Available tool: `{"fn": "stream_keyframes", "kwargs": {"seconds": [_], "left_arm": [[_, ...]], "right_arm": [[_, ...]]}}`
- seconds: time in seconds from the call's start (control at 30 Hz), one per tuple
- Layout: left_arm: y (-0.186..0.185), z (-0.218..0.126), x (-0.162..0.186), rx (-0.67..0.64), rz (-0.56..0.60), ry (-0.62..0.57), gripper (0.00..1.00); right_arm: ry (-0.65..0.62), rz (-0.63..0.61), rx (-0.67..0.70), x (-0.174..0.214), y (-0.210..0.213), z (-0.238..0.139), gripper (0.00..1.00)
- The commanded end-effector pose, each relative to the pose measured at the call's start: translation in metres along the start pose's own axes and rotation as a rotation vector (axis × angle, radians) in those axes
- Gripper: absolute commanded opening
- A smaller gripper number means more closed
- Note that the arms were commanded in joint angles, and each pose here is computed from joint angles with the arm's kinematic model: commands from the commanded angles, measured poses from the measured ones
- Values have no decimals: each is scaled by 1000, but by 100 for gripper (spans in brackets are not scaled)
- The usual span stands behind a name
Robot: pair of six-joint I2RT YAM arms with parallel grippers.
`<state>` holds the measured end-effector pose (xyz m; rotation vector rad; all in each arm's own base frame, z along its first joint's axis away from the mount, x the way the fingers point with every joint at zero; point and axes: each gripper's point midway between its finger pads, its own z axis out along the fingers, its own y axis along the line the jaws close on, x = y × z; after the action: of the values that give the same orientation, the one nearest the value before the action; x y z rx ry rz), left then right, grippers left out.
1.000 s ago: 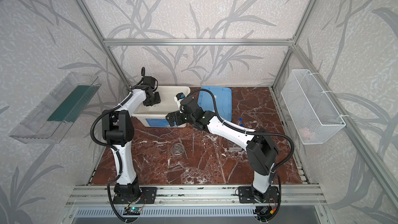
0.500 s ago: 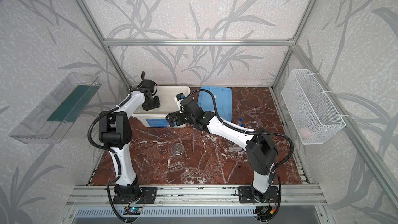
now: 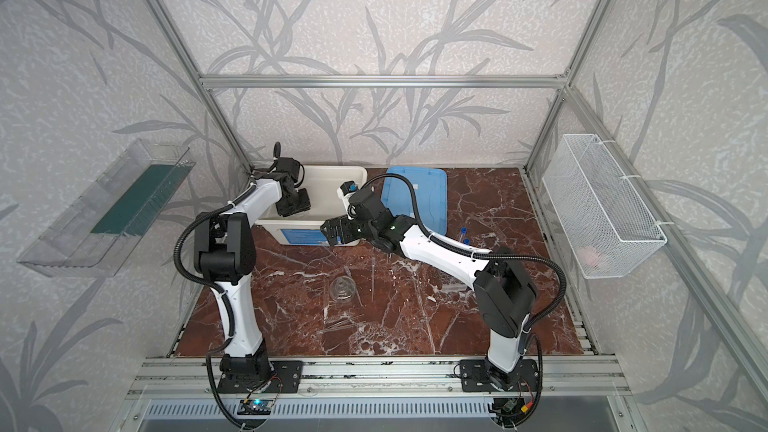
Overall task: Organize the chemistry lab equipment
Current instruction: 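Lower the vial into the tub corner and open the left gripper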
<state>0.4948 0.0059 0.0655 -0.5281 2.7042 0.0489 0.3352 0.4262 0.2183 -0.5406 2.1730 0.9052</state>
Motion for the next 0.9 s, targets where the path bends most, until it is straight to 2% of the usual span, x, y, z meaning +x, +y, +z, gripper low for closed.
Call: {"fn": "stream_keyframes", "kwargs": {"seconds": [0.0, 0.17, 0.33, 0.43, 0.73, 0.87], "left_arm": [[5, 10, 1, -23, 3, 11, 20], [3, 15, 6, -11, 4, 22, 20], [3, 19, 10, -12, 1, 28, 26], [4, 18, 9, -19, -3, 27, 39], [3, 4, -1, -18, -3, -1, 51], [2, -1, -5, -12, -3, -12, 67]], "right_arm": [[5, 14, -1, 4, -5, 5, 100], [8, 17, -3, 5, -5, 6, 100], [9, 18, 0, 6, -6, 6, 100], [11, 18, 0, 7, -6, 7, 100], [8, 21, 1, 6, -6, 6, 100], [8, 24, -3, 6, -5, 6, 100]]}}
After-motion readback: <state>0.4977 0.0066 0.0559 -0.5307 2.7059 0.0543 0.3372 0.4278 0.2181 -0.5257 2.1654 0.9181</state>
